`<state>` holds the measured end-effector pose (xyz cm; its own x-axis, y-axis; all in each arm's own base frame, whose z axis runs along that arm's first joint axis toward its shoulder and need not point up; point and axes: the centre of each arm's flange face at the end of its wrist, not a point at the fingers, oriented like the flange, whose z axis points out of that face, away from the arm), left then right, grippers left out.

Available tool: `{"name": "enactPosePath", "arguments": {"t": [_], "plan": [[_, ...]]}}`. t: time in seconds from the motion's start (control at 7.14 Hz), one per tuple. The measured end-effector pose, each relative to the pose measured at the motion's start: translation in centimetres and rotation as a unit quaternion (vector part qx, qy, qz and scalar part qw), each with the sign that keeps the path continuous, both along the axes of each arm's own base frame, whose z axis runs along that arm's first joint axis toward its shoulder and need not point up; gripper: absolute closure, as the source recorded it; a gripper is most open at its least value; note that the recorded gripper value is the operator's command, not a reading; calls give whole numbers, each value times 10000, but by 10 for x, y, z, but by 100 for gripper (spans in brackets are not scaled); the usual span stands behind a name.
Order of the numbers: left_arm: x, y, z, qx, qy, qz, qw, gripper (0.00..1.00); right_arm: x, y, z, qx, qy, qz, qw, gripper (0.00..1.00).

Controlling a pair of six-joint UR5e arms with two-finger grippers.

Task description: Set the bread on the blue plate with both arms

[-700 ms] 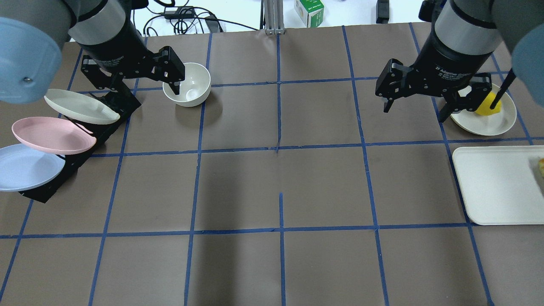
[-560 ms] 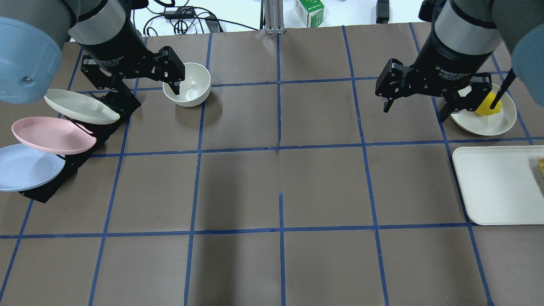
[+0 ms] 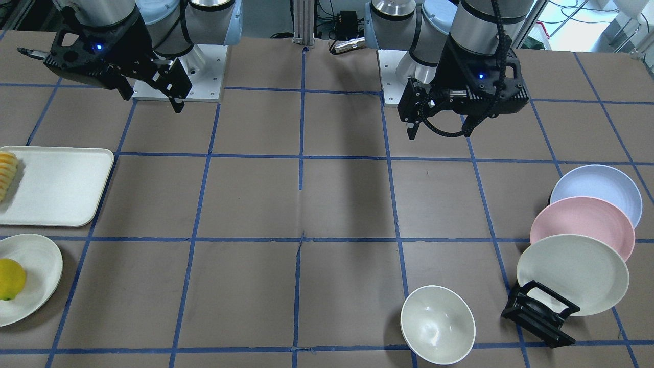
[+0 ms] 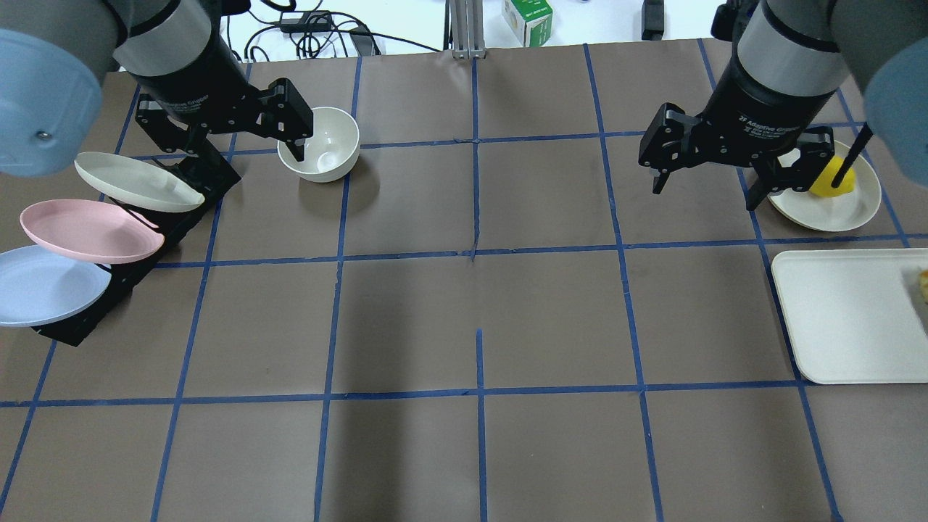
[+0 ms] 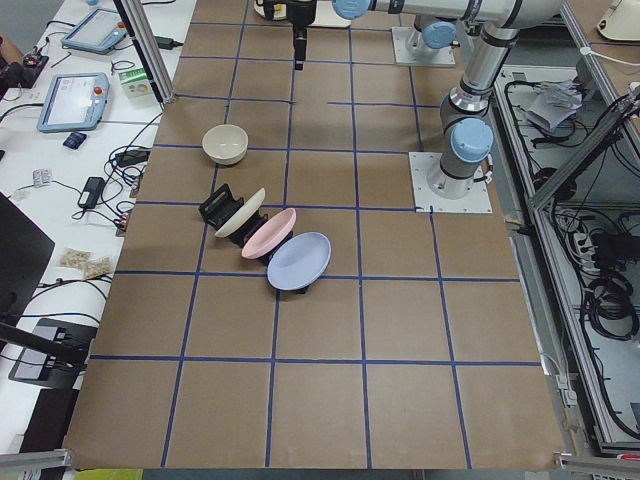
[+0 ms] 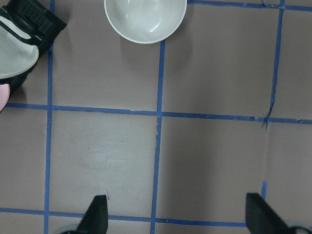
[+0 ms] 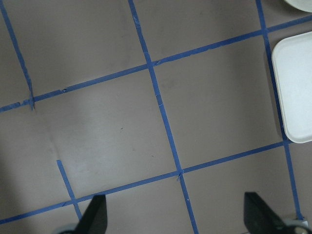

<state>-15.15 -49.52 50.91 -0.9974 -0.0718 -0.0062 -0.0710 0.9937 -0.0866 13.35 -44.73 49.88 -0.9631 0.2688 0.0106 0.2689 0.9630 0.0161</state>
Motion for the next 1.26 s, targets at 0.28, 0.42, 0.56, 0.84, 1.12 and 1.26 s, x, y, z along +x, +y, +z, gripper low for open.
{"name": "enactPosePath", "arguments": {"t": [0.28, 0.42, 0.56, 0.84, 1.12, 1.26], "plan": [[3, -1, 1, -17, -2, 20, 10000, 0, -5, -1, -20, 179, 10, -33, 9998, 0], [11, -2, 4, -36, -9, 31, 10000, 0, -14, -2, -32, 283, 11, -19, 9996, 0], [29, -6, 8, -46, -22, 60, 10000, 0, -30, -4, -38, 343, 1, 10, 9994, 0], [92, -7, 24, 55, -45, 477, 9988, 0, -79, -12, -42, 380, -44, 315, 9988, 0], [167, -3, 38, 72, -79, 1216, 9925, 0, -148, -21, -50, 407, -123, 692, 9967, 0], [217, 2, 43, 43, -219, 1718, 9849, 0, -193, -24, -57, 417, -180, 830, 9955, 0]]}}
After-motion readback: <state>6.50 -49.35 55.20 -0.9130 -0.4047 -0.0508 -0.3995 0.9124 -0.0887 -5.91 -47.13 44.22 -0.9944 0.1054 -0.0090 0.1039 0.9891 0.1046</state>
